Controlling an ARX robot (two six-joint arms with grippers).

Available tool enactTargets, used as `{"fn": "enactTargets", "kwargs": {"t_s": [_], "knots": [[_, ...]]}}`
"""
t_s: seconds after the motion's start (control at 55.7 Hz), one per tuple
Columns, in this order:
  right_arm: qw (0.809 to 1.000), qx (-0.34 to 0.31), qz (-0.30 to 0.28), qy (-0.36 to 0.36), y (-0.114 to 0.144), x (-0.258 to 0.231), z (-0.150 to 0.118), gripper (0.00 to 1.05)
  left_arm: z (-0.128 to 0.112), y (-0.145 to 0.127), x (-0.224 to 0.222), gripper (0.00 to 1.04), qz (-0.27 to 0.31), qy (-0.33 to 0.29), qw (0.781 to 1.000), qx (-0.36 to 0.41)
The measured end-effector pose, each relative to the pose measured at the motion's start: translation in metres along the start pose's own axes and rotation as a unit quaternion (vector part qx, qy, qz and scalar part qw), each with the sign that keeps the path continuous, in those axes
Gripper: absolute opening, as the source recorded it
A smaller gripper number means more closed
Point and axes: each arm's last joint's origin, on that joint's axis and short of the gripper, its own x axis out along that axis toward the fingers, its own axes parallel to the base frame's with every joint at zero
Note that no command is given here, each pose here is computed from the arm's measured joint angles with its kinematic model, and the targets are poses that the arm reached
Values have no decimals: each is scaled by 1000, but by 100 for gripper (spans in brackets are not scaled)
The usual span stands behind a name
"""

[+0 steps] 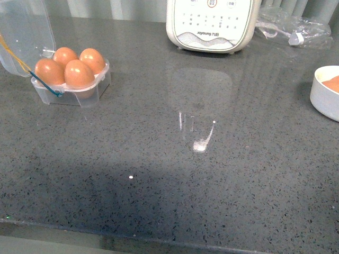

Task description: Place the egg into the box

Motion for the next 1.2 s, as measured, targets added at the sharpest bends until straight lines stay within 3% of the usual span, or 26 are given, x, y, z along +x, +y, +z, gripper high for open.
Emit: {"fn": "enactTargets", "kwargs": {"t_s": [0.395, 0.79, 1.006, 1.203], "knots": [[1000, 0, 0, 0, 0, 0, 0, 97, -9, -28, 24, 98, -53, 25, 998, 16], [1000, 0, 0, 0, 0, 0, 0, 97, -12, -103, 3, 98, -153, 26, 987, 36], [1000, 0, 0, 0, 0, 0, 0, 97, -24, -138, -21, 98, -217, 66, 972, 62], [1000, 0, 0, 0, 0, 0, 0, 97, -24, -140, -26, 98, -214, 70, 972, 63]]}}
